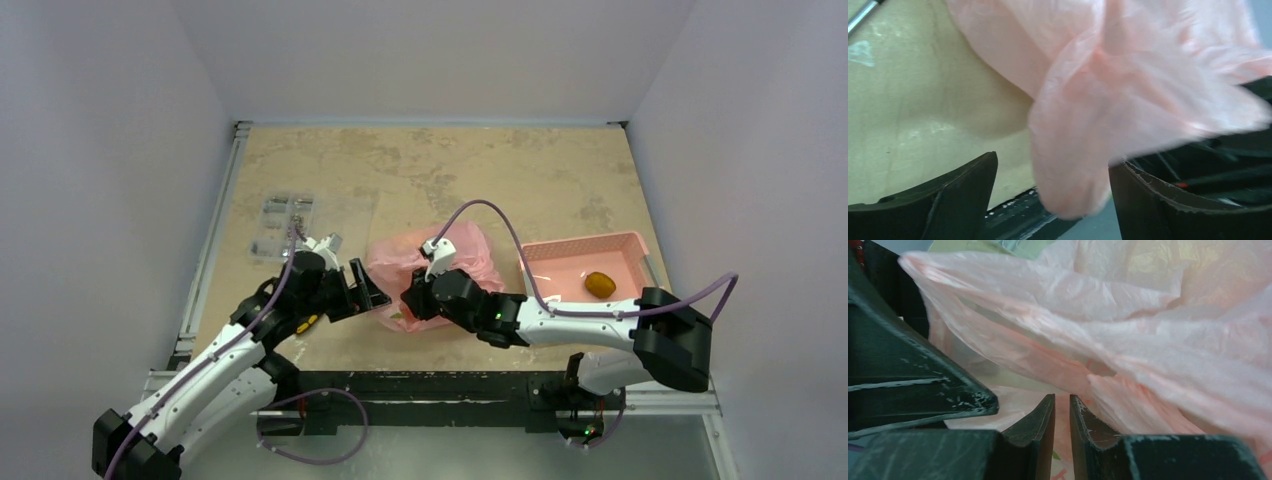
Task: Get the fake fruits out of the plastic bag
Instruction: Adjust the plastic bag at the center of the board.
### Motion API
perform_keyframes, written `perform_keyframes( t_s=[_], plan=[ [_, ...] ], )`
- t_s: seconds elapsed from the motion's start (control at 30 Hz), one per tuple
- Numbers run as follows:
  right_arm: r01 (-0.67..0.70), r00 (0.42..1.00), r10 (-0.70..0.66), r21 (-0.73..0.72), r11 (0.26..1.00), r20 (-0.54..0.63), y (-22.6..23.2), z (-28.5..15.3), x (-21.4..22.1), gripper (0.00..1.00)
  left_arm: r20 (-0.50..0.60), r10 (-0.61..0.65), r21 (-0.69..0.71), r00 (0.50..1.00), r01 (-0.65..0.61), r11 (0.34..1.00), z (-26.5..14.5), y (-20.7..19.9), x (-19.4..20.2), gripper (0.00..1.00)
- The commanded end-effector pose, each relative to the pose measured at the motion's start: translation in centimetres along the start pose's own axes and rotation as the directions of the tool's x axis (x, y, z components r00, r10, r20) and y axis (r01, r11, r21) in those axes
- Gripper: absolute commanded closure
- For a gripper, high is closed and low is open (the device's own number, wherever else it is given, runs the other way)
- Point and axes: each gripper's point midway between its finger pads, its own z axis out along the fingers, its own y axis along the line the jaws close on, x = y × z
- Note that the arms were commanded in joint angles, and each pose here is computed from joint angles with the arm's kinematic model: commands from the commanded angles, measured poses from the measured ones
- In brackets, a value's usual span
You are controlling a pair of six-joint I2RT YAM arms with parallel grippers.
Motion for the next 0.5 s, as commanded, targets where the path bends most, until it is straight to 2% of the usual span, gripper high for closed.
perform_keyframes(
  t_s=[0.0, 0.1, 0.23, 0.37, 0.47],
  plan=[
    [-0.013, 0.998, 0.006, 0.106, 0.994, 0.066, -1.8, -0.1, -1.7, 0.82, 0.004, 0.054, -0.113, 0.999, -0.053, 0.992, 1.4, 2.3, -0.5, 0.27],
    [0.022, 0.995, -0.050, 0.310, 0.951, 0.083, -5.9, -0.6, -2.3, 0.80, 0.007, 0.061, -0.154, 0.998, -0.059, 0.986, 1.7, 3.2, -0.6, 0.60],
    [0.072, 0.992, -0.116, 0.536, 0.841, 0.048, -12.7, -2.2, -2.7, 0.78, 0.026, 0.077, -0.128, 0.997, -0.073, 0.989, 1.3, 2.8, -0.7, 1.00],
    [0.109, 0.983, -0.179, 0.634, 0.766, 0.046, -15.3, -4.2, -3.5, 0.78, 0.023, 0.093, -0.111, 0.995, -0.090, 0.990, 0.9, 2.7, -0.5, 1.00],
    [0.161, 0.975, -0.220, 0.599, 0.784, 0.027, -14.6, -4.0, -3.9, 0.75, 0.010, 0.082, -0.056, 0.997, -0.081, 0.995, 1.1, 2.0, 0.1, 1.00]
  ],
)
